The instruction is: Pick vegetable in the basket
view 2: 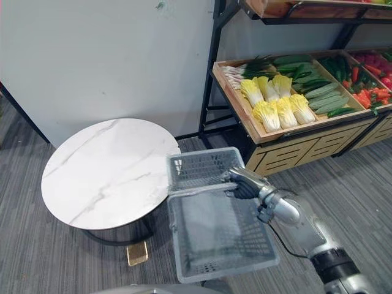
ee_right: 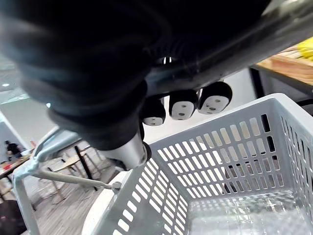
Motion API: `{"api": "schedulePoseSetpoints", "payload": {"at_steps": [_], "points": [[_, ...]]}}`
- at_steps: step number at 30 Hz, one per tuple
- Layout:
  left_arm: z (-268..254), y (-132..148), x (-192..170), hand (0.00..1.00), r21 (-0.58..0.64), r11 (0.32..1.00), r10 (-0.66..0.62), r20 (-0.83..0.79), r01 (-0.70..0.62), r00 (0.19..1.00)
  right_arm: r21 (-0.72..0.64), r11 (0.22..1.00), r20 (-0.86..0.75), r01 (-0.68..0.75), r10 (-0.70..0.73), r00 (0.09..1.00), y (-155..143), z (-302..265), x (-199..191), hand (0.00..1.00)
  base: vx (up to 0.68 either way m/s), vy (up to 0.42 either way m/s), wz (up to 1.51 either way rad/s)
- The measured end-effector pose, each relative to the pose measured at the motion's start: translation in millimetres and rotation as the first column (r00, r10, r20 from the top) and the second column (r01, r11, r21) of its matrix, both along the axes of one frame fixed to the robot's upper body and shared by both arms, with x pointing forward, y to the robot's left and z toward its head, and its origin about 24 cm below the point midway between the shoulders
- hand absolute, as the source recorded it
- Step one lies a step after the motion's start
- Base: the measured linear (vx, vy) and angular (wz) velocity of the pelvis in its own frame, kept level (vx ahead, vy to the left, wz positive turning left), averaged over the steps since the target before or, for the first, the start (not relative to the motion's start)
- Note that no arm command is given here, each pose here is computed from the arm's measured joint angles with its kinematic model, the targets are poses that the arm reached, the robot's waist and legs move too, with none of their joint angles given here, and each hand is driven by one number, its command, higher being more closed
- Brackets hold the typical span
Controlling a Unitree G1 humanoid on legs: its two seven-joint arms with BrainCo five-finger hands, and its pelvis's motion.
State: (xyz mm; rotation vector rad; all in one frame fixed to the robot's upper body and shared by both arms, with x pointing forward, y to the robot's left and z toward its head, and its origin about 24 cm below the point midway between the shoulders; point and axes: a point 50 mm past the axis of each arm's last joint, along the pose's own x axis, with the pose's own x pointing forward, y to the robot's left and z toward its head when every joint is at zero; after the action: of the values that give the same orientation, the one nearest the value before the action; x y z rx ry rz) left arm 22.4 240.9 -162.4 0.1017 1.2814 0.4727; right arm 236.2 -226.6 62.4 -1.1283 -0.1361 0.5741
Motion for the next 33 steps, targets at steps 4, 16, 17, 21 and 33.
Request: {"api": "schedulePoseSetpoints", "payload": {"at_steps": [4,16,17,21,33], "points": [[2.0,6.9,1.2,0.00,0.018,1.000,-0.014,0.000,0.014,1.000,-0.011,0.998,0.054,0.064,-0.063,0.997,-10.0,1.1,-3.0,1.00,-0.11,0.160,-0.63],[4.6,17.3,2.3,0.00,0.064,0.997,0.033,0.008,-0.034,0.999,0.071,0.978,0.191,-0.195,0.178,0.965,52.2,11.3,21.2,1.00,-0.07,0.082,-1.58],[4.2,15.3,5.4,0.00,0.065,0.997,0.033,0.012,-0.033,0.999,0.065,0.975,0.192,-0.212,0.196,0.962,57.2,12.6,24.0,1.00,-0.04,-0.108,-1.11],[1.6,5.6,5.4,0.00,0.067,0.997,0.045,0.020,-0.046,0.999,0.059,0.978,0.152,-0.199,0.188,0.970,59.1,5.5,22.6,1.00,-0.05,-0.084,-0.75],[1.1,4.7,6.9,0.00,0.072,0.996,0.049,0.023,-0.050,0.999,0.065,0.994,0.119,-0.082,0.074,0.990,42.3,6.9,17.9,1.00,-0.03,-0.014,-0.46]]}}
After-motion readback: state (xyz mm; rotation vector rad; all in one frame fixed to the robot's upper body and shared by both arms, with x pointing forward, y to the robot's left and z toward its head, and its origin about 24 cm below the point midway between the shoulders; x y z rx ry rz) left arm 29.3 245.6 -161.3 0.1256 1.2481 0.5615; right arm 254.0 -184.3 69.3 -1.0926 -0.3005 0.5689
